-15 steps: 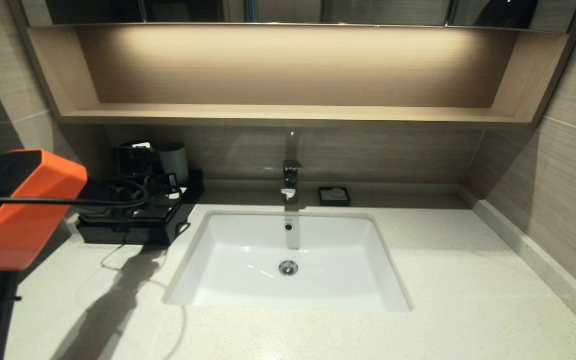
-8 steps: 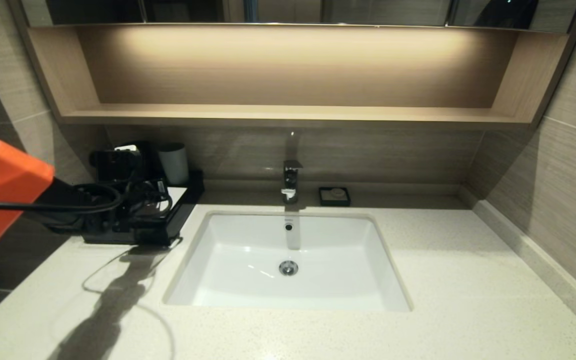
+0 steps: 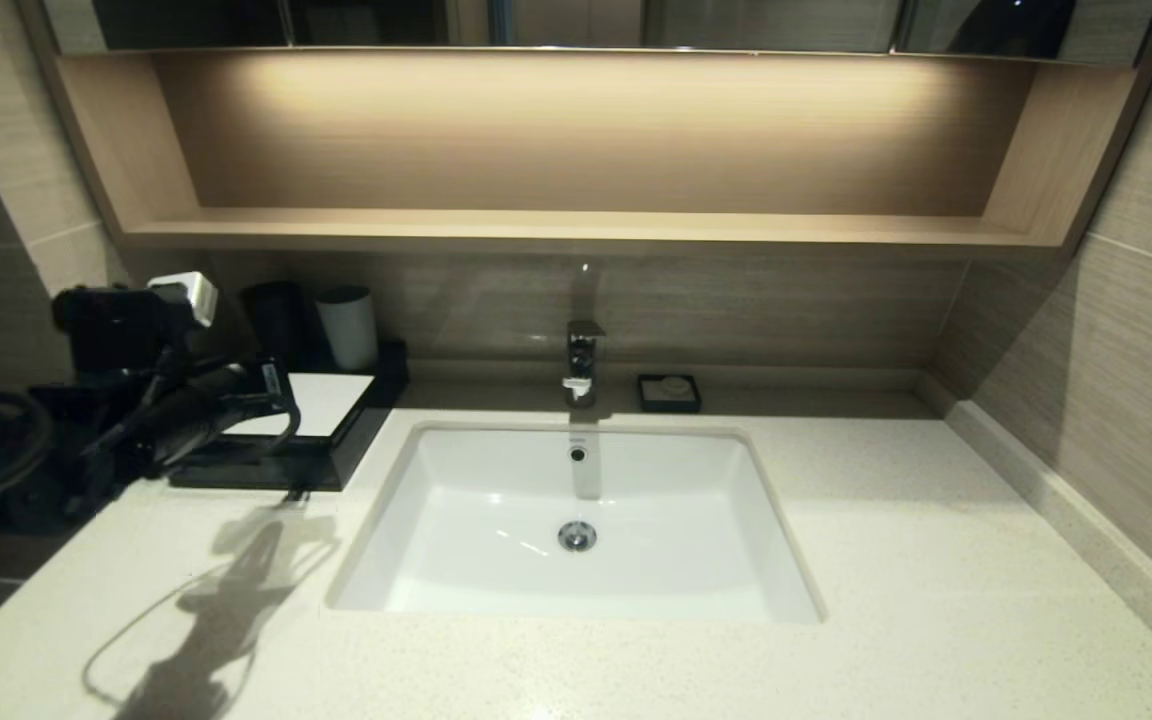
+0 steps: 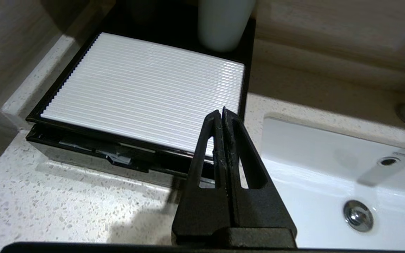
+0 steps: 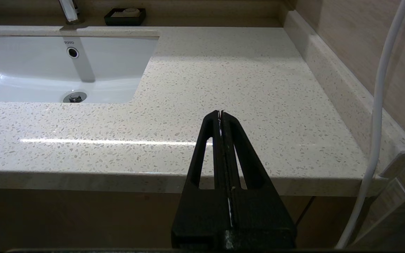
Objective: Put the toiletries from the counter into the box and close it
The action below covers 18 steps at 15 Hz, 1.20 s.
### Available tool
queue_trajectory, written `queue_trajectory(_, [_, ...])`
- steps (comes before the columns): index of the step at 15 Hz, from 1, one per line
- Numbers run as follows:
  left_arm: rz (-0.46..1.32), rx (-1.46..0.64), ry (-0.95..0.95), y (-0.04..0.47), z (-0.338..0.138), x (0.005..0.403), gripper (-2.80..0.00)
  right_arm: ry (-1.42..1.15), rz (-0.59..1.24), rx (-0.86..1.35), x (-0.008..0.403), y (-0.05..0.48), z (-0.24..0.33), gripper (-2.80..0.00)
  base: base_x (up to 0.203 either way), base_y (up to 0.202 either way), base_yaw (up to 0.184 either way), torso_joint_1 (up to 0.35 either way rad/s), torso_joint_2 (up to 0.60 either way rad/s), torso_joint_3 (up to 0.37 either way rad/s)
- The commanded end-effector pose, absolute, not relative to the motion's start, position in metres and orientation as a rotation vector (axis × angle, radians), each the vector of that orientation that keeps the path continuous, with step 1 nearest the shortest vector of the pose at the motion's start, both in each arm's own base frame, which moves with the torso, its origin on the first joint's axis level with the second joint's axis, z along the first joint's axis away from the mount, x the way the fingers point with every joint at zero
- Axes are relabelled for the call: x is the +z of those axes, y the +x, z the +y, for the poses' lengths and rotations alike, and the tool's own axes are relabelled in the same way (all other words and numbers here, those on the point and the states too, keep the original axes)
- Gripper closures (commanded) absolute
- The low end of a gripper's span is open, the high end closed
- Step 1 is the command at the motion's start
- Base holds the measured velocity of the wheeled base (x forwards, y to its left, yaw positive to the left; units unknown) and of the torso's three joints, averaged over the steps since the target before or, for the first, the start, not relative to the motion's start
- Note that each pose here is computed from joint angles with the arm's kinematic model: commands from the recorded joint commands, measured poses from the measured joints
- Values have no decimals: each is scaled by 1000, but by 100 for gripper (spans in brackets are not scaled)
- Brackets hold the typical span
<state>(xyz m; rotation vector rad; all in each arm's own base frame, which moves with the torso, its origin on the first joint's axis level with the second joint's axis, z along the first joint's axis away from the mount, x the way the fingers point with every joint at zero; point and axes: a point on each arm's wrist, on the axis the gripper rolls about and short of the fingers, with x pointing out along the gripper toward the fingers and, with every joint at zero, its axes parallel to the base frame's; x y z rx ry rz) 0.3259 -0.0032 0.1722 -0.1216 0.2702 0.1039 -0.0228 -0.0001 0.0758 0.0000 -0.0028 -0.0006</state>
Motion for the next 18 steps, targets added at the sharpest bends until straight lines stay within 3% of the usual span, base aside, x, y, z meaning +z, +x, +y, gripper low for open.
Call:
queue_trajectory(1, [190, 75, -128, 286, -3, 201, 0, 0, -2, 0, 75, -23, 0, 0, 0, 0, 0, 0, 0, 0])
queue_trajectory(18, [67, 12, -38, 112, -2, 221, 0, 0, -2, 0, 75, -23, 0, 0, 0, 0, 0, 0, 0, 0])
